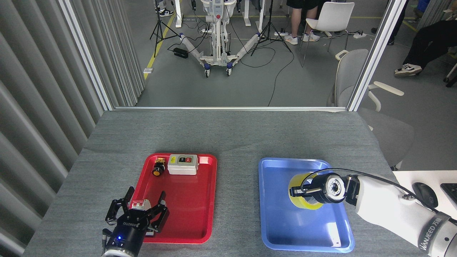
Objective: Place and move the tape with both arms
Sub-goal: 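Lower the tape into the blue tray with the right gripper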
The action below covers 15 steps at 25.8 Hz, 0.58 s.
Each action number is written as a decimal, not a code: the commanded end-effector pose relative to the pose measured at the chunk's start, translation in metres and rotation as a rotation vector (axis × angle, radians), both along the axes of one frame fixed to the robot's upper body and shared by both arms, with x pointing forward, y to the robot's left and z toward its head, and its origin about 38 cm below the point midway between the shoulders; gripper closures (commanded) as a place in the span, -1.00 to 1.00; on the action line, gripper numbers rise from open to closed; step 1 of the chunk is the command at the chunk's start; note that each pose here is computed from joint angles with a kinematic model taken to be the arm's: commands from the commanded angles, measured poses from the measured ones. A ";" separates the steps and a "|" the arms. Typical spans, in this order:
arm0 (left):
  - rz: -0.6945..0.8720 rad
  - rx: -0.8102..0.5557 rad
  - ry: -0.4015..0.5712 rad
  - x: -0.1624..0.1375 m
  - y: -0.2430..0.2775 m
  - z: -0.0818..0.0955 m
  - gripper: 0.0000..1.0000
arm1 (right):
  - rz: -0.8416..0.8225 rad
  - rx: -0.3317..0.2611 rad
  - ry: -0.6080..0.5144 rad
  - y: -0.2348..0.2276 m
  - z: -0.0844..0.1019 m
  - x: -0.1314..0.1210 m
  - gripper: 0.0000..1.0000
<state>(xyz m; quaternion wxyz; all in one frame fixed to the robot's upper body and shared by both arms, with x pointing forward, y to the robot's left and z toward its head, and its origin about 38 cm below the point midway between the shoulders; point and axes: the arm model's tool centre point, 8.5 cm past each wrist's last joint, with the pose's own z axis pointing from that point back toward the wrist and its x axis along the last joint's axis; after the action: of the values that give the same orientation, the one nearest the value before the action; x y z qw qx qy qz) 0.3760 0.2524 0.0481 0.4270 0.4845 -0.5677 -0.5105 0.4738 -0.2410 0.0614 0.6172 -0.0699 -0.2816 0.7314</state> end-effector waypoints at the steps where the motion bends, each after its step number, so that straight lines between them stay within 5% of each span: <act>1: 0.002 0.008 0.013 -0.002 0.003 -0.004 -1.00 | -0.018 -0.022 0.023 0.008 -0.004 -0.001 0.63; 10: -0.003 -0.025 -0.005 -0.012 0.015 0.003 -1.00 | -0.038 -0.024 0.068 0.030 -0.004 0.002 0.60; 15: -0.043 0.011 -0.001 -0.041 0.019 0.021 -1.00 | -0.077 -0.031 0.072 0.025 -0.009 0.008 0.24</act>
<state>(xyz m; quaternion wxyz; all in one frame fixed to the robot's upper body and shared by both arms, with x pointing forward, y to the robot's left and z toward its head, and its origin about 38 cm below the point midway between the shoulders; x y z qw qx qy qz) 0.3478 0.2689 0.0611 0.4123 0.4755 -0.5826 -0.5143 0.4788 -0.2129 0.0554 0.6454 -0.0604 -0.2484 0.7198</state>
